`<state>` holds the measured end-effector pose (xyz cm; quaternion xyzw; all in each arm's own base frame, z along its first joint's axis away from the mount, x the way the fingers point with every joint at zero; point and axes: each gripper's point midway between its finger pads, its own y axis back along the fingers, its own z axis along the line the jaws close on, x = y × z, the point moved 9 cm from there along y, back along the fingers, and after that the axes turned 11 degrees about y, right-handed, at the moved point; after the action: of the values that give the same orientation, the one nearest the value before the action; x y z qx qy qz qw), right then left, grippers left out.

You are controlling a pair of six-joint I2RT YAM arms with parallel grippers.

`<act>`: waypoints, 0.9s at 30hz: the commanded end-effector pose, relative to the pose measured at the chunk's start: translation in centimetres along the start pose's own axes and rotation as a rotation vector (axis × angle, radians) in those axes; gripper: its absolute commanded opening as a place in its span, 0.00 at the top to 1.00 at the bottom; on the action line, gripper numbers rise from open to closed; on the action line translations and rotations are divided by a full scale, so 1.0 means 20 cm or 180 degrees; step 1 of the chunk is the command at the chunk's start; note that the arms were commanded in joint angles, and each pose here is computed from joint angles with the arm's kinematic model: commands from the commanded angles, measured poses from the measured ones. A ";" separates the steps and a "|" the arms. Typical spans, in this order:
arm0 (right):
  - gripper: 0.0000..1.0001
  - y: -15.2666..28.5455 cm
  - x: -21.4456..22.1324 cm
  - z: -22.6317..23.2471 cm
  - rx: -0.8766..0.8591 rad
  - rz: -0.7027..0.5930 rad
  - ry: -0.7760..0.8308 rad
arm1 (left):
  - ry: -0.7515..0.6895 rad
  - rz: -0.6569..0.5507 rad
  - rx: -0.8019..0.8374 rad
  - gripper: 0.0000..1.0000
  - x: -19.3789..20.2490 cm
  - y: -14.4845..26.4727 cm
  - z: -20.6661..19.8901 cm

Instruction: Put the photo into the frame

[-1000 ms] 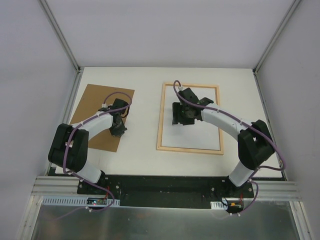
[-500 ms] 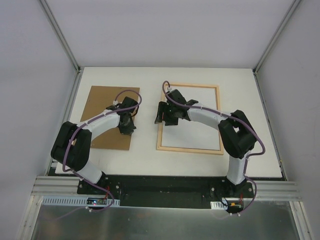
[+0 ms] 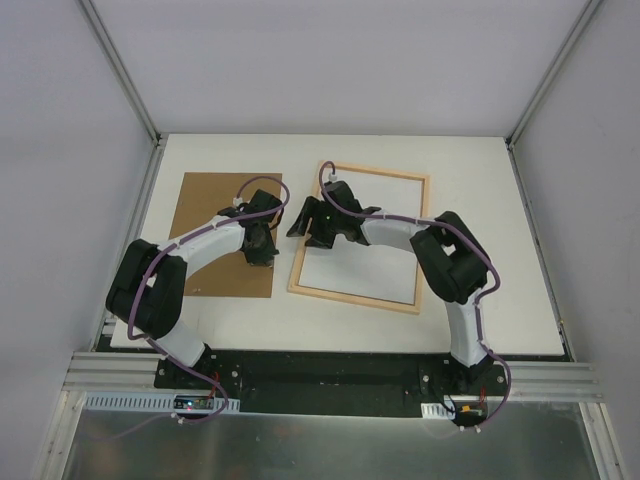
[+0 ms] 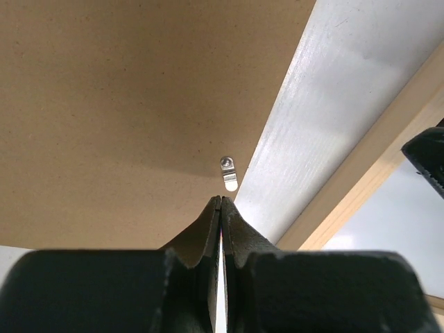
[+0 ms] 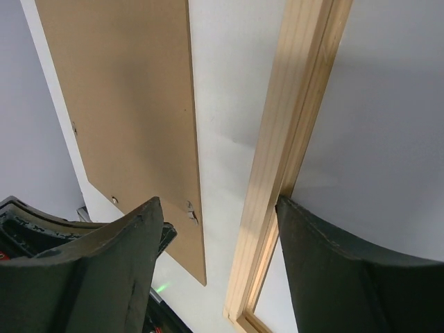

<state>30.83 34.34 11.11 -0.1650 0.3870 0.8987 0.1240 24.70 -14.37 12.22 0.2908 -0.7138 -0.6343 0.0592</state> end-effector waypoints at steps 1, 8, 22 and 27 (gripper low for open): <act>0.31 0.03 -0.04 0.08 -0.0030 -0.0202 -0.0006 | -0.0008 -0.0001 0.0044 1.00 -0.01 0.03 -0.03; 0.33 0.23 -0.04 0.05 0.0302 -0.0363 0.0148 | -0.0114 0.0053 0.0140 1.00 -0.02 0.04 -0.08; 0.38 0.96 -0.12 -0.13 0.0899 -0.1220 0.0080 | -0.0479 0.0258 0.0321 1.00 0.14 -0.15 -0.51; 0.38 0.99 -0.12 -0.17 0.0949 -0.1144 0.0096 | -0.0659 0.0302 0.0567 0.97 0.21 -0.12 -0.68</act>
<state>27.19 18.85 23.92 -0.2252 0.4522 0.7993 0.3254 28.40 -25.22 10.40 0.2090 -0.7553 -0.6211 0.0043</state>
